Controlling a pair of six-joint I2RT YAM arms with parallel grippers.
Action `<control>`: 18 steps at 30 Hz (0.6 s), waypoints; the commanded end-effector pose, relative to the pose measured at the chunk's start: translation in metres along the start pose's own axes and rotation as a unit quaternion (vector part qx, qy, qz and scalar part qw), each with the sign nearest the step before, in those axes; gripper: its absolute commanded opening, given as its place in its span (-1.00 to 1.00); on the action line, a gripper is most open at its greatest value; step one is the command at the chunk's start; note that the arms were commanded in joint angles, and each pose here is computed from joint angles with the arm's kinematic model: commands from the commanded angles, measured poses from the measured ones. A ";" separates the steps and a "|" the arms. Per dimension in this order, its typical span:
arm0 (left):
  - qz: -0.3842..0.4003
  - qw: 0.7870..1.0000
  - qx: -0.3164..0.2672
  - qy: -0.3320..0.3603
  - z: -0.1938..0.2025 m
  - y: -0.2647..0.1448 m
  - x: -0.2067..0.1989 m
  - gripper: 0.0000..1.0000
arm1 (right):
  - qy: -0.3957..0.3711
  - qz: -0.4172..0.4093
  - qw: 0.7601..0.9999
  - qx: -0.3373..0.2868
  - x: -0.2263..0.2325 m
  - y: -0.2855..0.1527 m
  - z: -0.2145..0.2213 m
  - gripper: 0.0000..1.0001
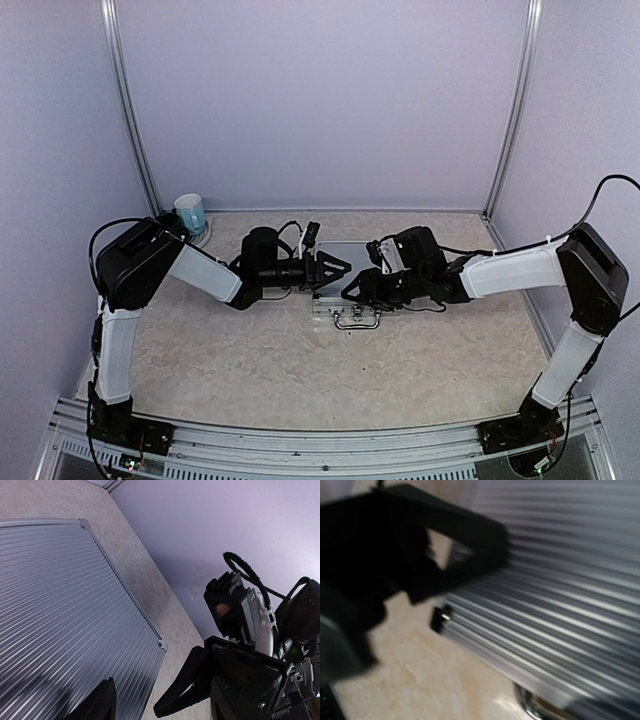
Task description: Pack up texas hold em set
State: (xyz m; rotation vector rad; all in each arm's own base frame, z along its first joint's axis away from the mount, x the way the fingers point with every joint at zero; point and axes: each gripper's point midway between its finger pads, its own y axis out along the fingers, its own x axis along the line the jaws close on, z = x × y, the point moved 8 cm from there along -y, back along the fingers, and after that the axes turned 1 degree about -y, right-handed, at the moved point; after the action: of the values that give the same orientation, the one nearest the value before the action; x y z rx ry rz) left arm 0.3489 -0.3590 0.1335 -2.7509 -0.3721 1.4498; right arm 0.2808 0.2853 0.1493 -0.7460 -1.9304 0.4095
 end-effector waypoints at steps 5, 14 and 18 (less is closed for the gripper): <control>-0.045 0.998 0.026 -0.040 0.021 -0.011 0.026 0.28 | -0.021 -0.026 0.999 -0.003 0.008 0.002 -0.005 -0.03; -0.041 0.998 0.022 -0.039 0.018 -0.012 0.024 0.28 | -0.130 0.093 0.987 0.023 -0.001 -0.013 -0.003 -1.00; -0.042 0.998 0.021 -0.039 0.017 -0.012 0.024 0.28 | -0.158 0.115 0.980 0.042 -0.008 -0.011 0.003 -1.00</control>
State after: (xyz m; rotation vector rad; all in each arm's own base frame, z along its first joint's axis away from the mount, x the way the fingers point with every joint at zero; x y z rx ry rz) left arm 0.3505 -0.3497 0.1301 -2.7466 -0.3974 1.4616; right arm 0.2828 0.2789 0.1496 -0.8484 -2.0612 0.6371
